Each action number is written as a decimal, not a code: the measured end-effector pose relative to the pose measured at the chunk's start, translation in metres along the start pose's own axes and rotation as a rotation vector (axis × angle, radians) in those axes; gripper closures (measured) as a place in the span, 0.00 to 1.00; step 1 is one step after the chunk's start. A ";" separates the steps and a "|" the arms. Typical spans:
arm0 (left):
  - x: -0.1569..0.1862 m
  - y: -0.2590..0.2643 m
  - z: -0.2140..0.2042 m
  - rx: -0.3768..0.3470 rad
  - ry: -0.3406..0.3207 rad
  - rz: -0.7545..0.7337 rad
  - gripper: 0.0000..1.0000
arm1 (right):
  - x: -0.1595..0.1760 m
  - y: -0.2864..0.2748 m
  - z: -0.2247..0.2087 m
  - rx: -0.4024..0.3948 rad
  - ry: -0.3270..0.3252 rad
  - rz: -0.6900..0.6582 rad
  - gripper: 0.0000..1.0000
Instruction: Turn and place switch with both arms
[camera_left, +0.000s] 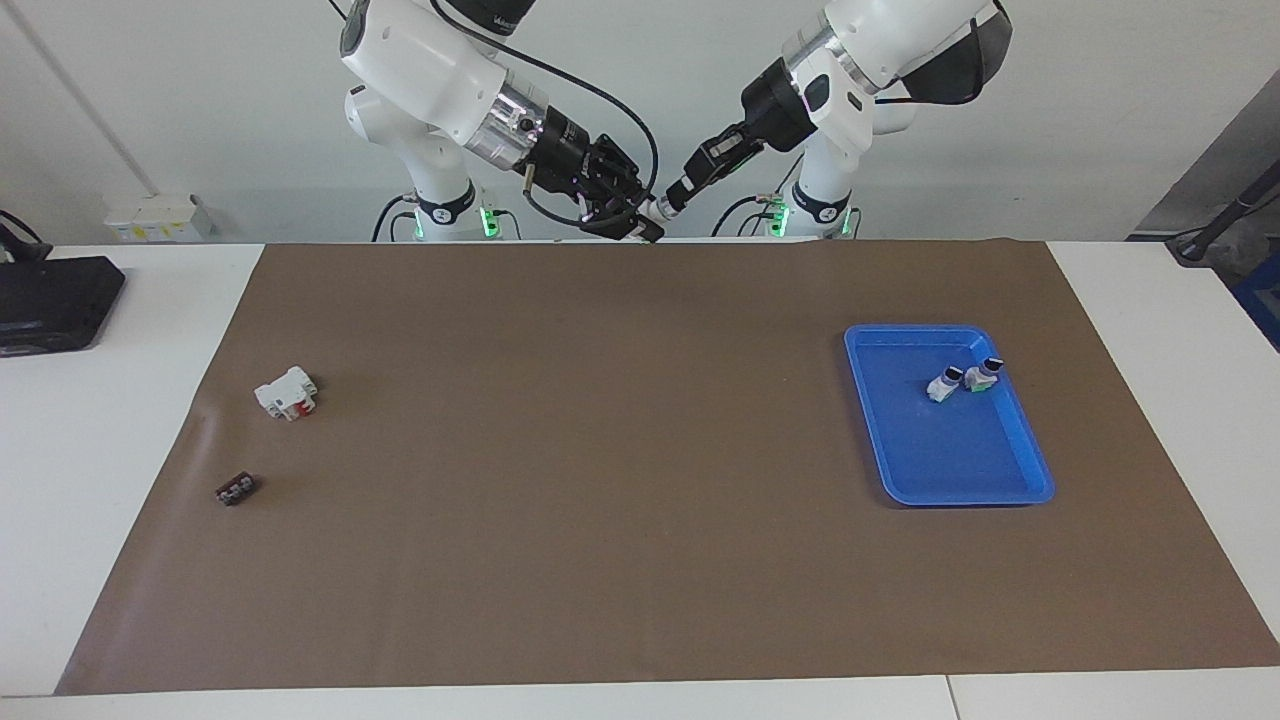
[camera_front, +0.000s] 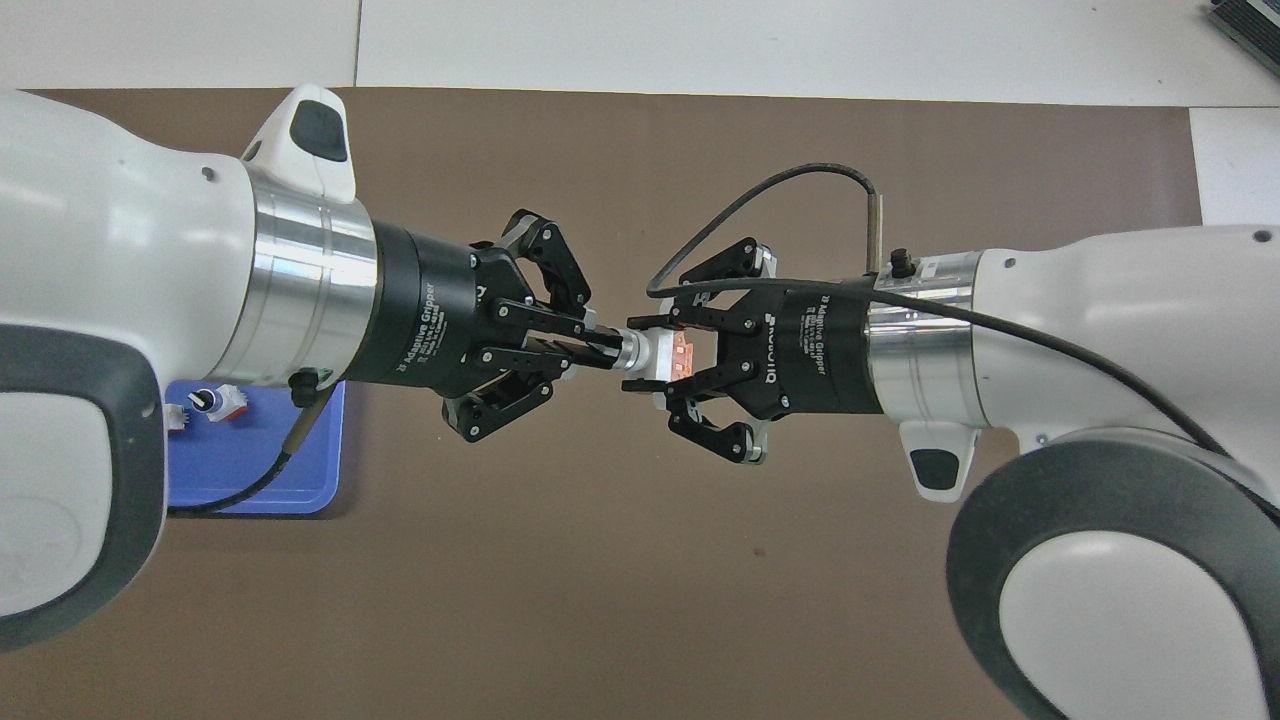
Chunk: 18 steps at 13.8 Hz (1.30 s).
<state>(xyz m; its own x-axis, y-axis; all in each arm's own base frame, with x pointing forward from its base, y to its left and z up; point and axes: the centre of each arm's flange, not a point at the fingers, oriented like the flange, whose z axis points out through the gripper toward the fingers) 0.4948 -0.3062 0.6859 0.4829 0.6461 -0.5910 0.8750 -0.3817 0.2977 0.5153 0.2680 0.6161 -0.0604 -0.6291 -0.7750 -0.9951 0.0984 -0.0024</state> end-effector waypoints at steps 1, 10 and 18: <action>0.000 0.000 0.001 -0.013 0.002 -0.076 0.90 | 0.001 -0.001 0.000 0.005 0.000 0.001 0.59; 0.007 -0.003 0.005 -0.074 -0.003 -0.734 0.90 | 0.004 -0.007 0.006 0.014 0.003 0.007 0.59; 0.011 -0.013 0.007 -0.101 0.016 -1.146 0.90 | 0.005 -0.005 0.018 -0.007 0.012 0.006 0.59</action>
<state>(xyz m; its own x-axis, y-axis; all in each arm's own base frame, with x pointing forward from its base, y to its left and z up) 0.4885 -0.2984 0.6701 -0.5984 0.5882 -0.5440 0.7989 0.4894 -0.3496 0.5215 0.2785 0.6012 -0.0674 -0.6379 -0.7671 -0.9952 0.0973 0.0065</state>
